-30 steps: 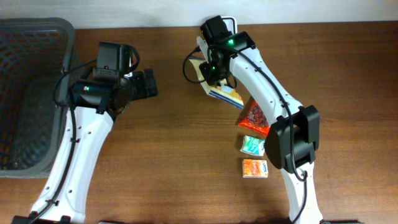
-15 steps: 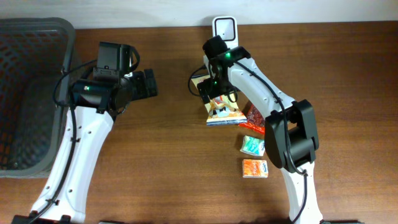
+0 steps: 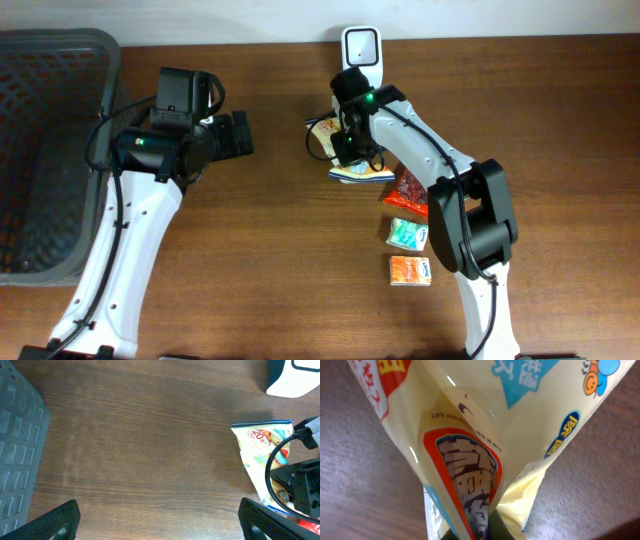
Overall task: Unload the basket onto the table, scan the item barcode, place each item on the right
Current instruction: 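Hold the wet-wipe pack up in front of the scanner with the right gripper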
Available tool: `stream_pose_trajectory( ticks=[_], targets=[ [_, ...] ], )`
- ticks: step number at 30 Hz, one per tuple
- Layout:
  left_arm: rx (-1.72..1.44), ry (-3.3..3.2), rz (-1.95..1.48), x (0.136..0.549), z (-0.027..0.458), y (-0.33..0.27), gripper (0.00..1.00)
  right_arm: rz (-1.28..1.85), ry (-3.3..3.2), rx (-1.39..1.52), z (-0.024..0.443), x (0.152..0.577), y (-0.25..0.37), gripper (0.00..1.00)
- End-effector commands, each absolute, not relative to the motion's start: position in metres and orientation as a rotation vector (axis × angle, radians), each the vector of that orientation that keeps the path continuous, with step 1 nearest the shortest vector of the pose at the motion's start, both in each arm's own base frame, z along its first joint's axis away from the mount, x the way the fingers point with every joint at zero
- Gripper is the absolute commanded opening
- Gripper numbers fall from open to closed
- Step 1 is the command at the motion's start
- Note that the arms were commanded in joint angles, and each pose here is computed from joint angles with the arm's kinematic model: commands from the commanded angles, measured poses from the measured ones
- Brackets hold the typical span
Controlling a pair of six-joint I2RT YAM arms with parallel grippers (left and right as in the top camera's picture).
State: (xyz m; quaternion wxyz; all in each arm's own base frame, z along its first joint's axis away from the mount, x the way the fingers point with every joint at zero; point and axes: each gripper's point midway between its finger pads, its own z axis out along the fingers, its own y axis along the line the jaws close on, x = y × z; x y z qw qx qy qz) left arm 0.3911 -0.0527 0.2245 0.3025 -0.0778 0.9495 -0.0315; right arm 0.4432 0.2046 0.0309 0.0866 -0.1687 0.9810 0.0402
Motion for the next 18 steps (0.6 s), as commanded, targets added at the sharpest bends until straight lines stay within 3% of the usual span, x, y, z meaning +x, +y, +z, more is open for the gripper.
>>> stream_pose_trajectory(
  ticks=[1,6,9,14,18],
  targets=[
    [-0.223,2.518,-0.074,0.393,0.223,-0.050,0.99,0.158,2.850,-0.484,0.063,0.465,0.215,0.04],
    [-0.223,2.518,-0.073,0.393,0.223,-0.050,0.99,0.137,2.613,-0.349,0.149,0.517,0.221,0.04],
    [-0.223,2.518,-0.073,0.393,0.223,-0.050,0.99,-0.091,2.381,-0.203,0.203,0.561,0.195,0.04],
    [-0.223,2.518,-0.073,0.393,0.223,-0.050,0.99,-0.253,2.171,-0.177,0.226,0.598,0.180,0.04],
    [-0.223,2.518,-0.073,0.393,0.223,-0.050,0.99,-0.226,2.057,-0.095,0.219,0.624,0.171,0.04]
  ],
)
